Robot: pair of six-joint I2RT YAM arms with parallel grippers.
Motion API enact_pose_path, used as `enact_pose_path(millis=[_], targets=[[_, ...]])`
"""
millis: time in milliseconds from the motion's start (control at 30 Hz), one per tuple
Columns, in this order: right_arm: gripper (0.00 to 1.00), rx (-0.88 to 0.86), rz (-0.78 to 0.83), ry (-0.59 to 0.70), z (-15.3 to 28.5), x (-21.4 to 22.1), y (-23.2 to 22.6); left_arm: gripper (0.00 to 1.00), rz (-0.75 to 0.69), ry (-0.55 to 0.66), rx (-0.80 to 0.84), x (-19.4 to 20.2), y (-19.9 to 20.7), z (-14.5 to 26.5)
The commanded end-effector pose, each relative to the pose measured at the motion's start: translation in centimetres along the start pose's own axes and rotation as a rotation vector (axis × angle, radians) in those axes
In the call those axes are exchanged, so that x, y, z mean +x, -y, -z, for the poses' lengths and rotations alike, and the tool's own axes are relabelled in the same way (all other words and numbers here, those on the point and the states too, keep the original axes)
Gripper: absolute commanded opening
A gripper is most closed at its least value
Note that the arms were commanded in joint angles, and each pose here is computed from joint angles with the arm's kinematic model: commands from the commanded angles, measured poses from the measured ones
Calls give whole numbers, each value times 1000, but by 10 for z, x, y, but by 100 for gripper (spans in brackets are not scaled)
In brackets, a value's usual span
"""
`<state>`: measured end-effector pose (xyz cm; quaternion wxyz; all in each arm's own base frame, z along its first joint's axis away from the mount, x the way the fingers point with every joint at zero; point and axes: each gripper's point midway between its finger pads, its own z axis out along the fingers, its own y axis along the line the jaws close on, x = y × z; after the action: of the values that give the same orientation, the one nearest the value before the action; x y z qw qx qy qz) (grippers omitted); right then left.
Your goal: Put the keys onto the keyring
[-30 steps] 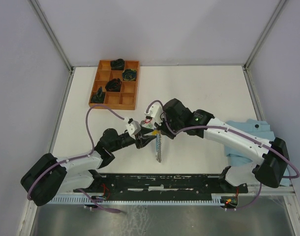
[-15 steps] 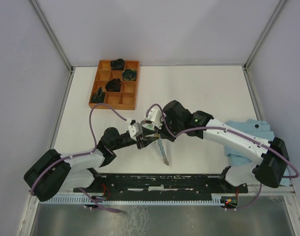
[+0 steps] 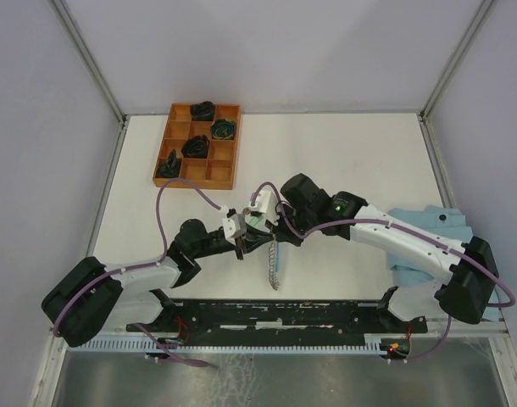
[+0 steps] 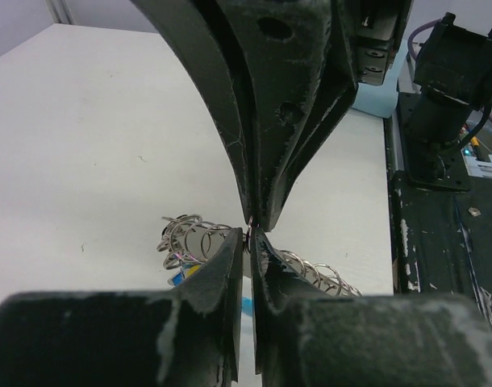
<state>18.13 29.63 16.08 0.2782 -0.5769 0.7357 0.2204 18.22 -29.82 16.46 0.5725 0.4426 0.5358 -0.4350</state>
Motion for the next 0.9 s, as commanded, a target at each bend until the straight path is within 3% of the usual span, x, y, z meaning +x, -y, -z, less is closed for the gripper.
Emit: enact_pose_path(millis=[0, 67, 200, 367, 567, 867], targets=[[1, -9, 53, 102, 9, -24, -1, 10, -62, 36, 29, -16, -2, -6], [1, -12, 58, 103, 9, -24, -2, 3, -59, 30, 35, -15, -1, -7], [3, -6, 63, 106, 10, -25, -1, 3, -61, 38, 47, -18, 1, -6], [21, 66, 32, 120, 17, -25, 9, 3, -60, 51, -12, -21, -5, -1], [37, 204, -61, 229, 34, -27, 24, 3, -27, 76, -139, -23, -19, 10], [42, 291, -251, 436, 26, -32, 35, 3, 29, 98, -189, -27, -24, 14]])
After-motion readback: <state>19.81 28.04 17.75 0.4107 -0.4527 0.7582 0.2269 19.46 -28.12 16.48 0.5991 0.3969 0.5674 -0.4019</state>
